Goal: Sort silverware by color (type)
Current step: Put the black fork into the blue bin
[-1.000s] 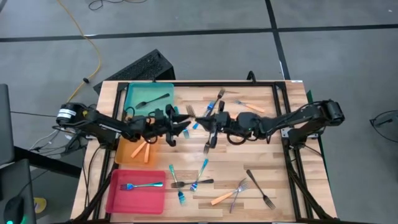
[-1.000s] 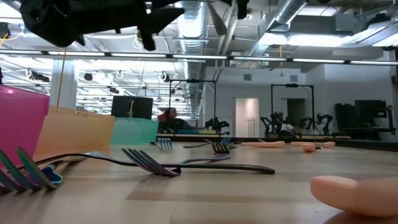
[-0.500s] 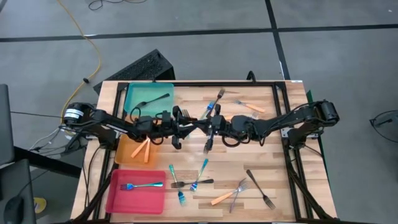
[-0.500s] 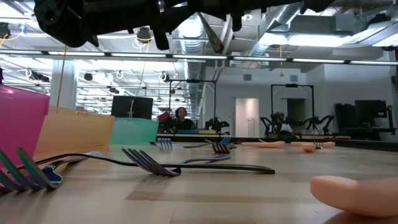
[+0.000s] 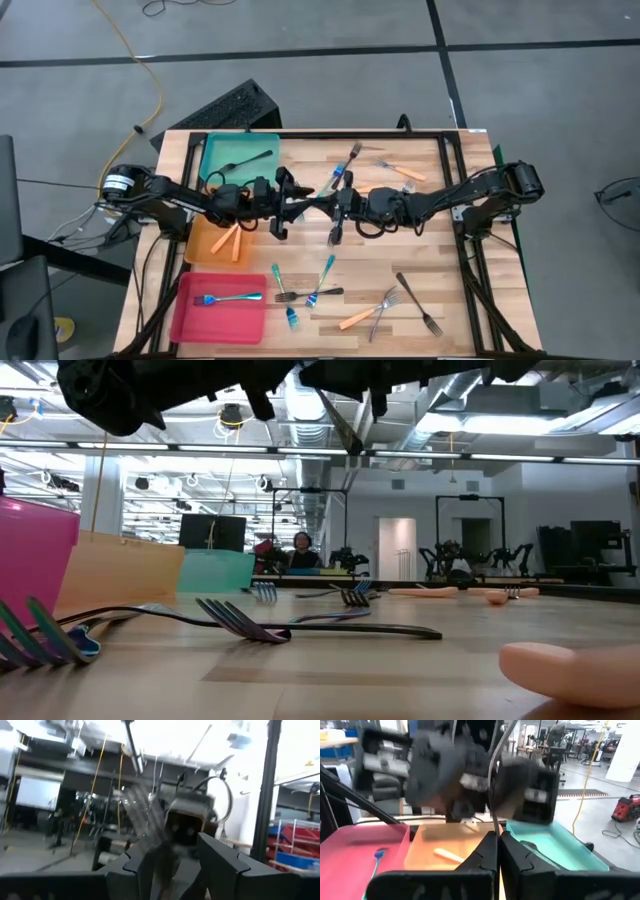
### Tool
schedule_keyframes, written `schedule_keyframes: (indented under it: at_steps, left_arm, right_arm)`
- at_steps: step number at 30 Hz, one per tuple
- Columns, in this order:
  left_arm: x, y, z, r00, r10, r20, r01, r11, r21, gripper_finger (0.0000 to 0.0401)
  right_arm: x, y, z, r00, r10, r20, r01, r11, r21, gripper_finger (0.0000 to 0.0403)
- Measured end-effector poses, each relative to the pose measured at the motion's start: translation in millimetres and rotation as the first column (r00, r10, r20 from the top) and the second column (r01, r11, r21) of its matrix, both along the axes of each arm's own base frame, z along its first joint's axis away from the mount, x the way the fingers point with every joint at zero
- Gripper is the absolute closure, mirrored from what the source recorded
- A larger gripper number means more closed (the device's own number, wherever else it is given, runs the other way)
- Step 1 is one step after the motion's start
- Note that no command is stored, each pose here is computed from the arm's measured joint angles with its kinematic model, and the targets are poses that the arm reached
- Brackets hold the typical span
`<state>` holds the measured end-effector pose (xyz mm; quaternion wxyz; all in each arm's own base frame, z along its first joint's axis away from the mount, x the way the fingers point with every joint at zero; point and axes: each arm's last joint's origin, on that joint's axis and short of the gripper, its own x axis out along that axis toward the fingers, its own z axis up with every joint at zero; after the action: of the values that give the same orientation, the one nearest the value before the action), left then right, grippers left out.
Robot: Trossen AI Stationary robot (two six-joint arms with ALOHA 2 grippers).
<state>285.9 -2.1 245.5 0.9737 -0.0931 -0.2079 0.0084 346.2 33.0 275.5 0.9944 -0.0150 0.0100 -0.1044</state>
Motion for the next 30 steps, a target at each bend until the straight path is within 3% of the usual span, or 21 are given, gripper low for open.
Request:
schedule_keyframes:
  at_steps: [9,17,22,30]
  left_arm:
    - [0.7,-0.2,-1.8,1.0,0.003,-0.021,-0.003,1.0,0.016,0.0286]
    - [0.5,-0.1,-2.3,1.0,0.02,-0.024,-0.019,0.999,0.049,0.039]
    - [0.5,-0.3,-2.4,0.998,0.061,-0.026,-0.059,0.997,0.049,0.0398]
    - [0.7,1.4,-3.5,0.994,0.106,-0.038,-0.106,0.994,-0.001,0.04]
  right_arm:
    - [0.0,0.6,4.9,0.999,0.022,0.049,-0.022,1.0,0.005,0.0376]
    - [0.0,0.6,4.5,0.999,0.022,0.047,-0.023,1.0,0.015,0.0376]
    - [0.0,0.6,4.2,0.999,0.023,0.044,-0.023,1.0,0.015,0.0367]
    - [0.0,-2.2,-1.2,1.0,0.014,-0.017,-0.014,1.0,0.02,0.0308]
